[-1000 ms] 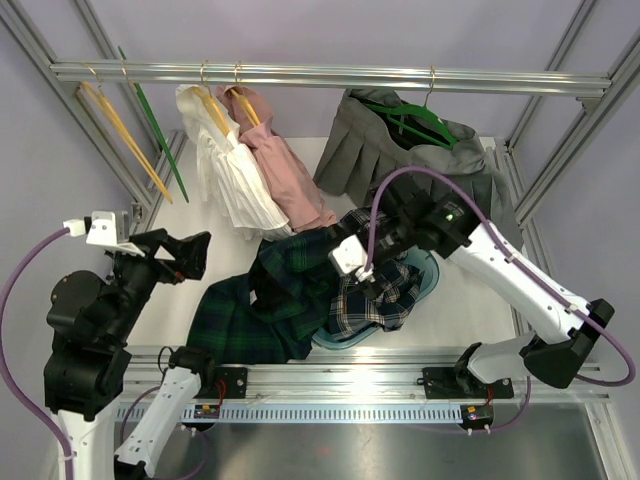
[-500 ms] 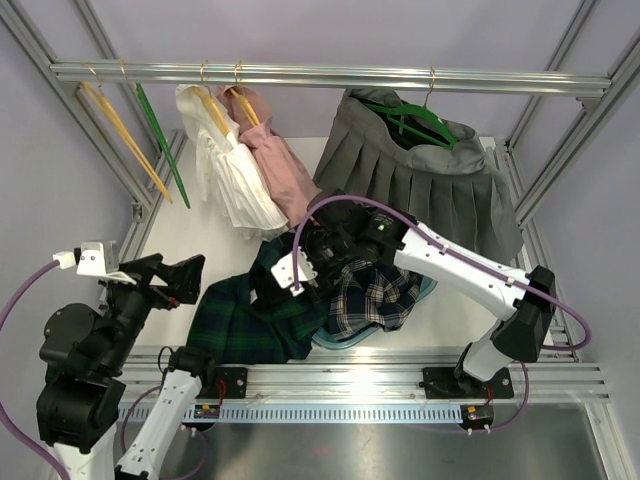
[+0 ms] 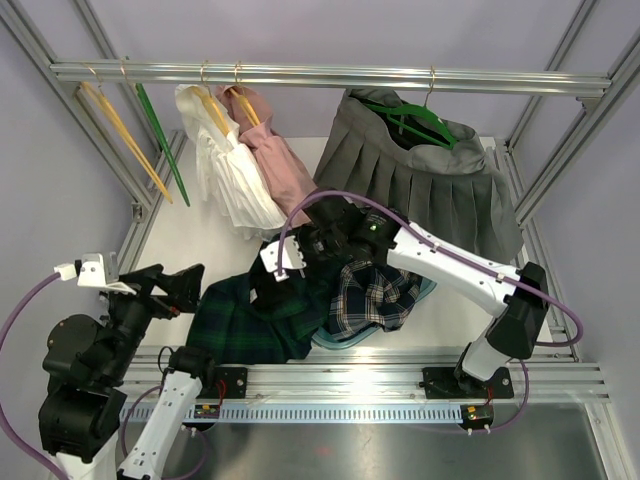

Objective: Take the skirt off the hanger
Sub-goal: Place the skirt into the basket

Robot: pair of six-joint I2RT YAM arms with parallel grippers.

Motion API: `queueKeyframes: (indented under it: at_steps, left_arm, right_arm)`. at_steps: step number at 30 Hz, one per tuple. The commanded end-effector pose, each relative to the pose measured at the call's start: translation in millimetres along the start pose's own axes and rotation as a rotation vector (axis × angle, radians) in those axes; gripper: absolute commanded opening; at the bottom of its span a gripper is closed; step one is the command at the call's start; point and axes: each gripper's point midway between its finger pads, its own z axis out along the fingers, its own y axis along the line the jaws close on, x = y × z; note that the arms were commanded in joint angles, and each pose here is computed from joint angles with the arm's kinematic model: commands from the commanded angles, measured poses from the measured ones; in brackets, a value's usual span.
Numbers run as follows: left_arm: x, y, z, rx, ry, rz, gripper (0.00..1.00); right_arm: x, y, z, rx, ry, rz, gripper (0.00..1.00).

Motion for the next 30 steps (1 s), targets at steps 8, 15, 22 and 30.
queueKeyframes:
  at_steps: [8, 15, 22, 30]
  left_arm:
    - [-10, -1, -9, 0.002, -0.061, -0.004, 0.99]
    - [-26, -5, -13, 0.015, -0.108, 0.030, 0.99]
    - [-37, -7, -13, 0.019, -0.144, 0.055, 0.99]
    - [-43, -10, -9, 0.029, -0.158, 0.064, 0.99]
  right_arm:
    - [-142, -75, -145, 0.251, -0.438, 0.240, 0.00]
    - [-190, -137, -262, 0.587, -0.645, 0.324, 0.00]
    - [-214, -169, -380, 0.917, -0.775, 0.259, 0.00]
    - [-162, -171, -412, 1.148, -0.559, 0.256, 0.00]
